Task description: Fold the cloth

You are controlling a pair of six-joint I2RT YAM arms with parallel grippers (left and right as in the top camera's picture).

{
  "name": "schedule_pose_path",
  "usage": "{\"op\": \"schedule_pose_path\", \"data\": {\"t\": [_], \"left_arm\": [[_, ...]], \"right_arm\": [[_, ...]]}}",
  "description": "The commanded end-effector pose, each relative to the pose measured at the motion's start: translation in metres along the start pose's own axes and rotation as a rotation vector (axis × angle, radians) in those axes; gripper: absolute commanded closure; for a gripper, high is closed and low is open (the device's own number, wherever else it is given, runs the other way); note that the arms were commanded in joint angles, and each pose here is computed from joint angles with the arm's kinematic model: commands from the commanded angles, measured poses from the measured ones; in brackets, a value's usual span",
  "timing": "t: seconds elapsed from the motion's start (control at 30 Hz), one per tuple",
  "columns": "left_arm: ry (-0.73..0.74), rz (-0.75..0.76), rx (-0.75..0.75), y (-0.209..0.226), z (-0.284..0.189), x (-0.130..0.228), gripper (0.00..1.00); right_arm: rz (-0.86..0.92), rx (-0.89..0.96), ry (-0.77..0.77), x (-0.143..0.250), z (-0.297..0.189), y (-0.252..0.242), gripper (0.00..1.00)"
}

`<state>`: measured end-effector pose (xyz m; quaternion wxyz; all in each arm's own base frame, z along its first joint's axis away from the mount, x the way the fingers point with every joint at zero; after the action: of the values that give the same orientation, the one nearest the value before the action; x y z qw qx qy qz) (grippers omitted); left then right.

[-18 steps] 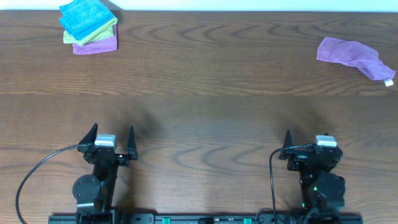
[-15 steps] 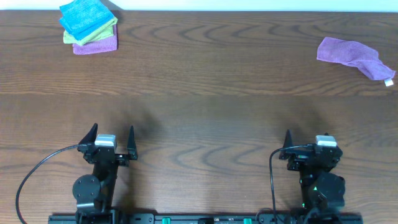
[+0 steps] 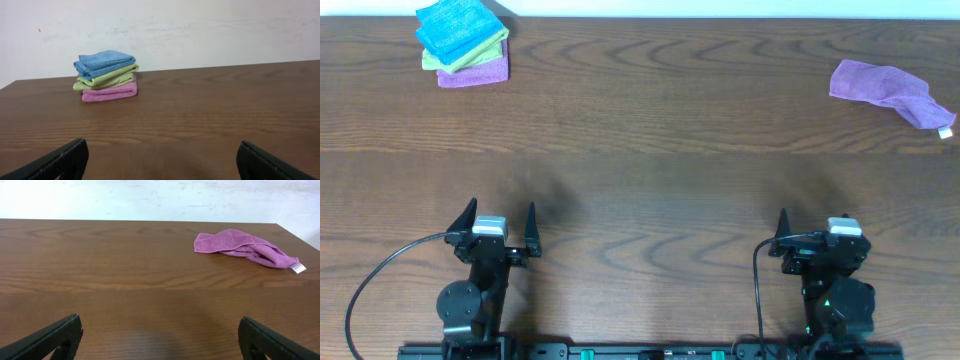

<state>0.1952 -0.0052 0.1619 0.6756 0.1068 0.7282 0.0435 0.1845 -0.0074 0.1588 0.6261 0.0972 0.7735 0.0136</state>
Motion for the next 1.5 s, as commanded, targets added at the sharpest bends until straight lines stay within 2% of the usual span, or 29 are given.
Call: {"op": "schedule_pose_path", "data": {"t": [0.0, 0.97, 1.07, 1.27, 1.37, 1.47], "left_arm": [[0.052, -0.001, 0.018, -0.004, 0.000, 0.014, 0.05], [0.052, -0.001, 0.018, -0.004, 0.000, 0.014, 0.05], [0.052, -0.001, 0.018, -0.004, 0.000, 0.014, 0.05], [0.052, -0.001, 0.018, -0.004, 0.000, 0.014, 0.05], [0.052, -0.001, 0.018, -0.004, 0.000, 0.014, 0.05], [0.052, -0.001, 0.018, -0.004, 0.000, 0.014, 0.05]], "right_arm": [[-0.018, 0.005, 0.007, 0.005, 0.001, -0.002, 0.01], [-0.016, 0.003, -0.002, 0.003, 0.001, -0.001, 0.01], [0.000, -0.010, -0.069, -0.010, 0.001, 0.001, 0.01], [0.094, -0.157, -0.341, -0.064, -0.012, 0.020, 0.01], [0.158, -0.088, -0.413, -0.077, -0.014, 0.010, 0.01], [0.186, -0.038, -0.394, -0.076, -0.006, 0.005, 0.01]]}}
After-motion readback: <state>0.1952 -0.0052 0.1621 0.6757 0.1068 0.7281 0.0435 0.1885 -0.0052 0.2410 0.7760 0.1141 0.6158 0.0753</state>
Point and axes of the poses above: each gripper's point midway between its finger pads, its own z axis out along the fingers, its own y axis along the line the jaws close on, x = y × z, the point moved 5 cm from there along -z, back along the fingers, and after that the axes turned 9 degrees about z, right-handed, at the moved point
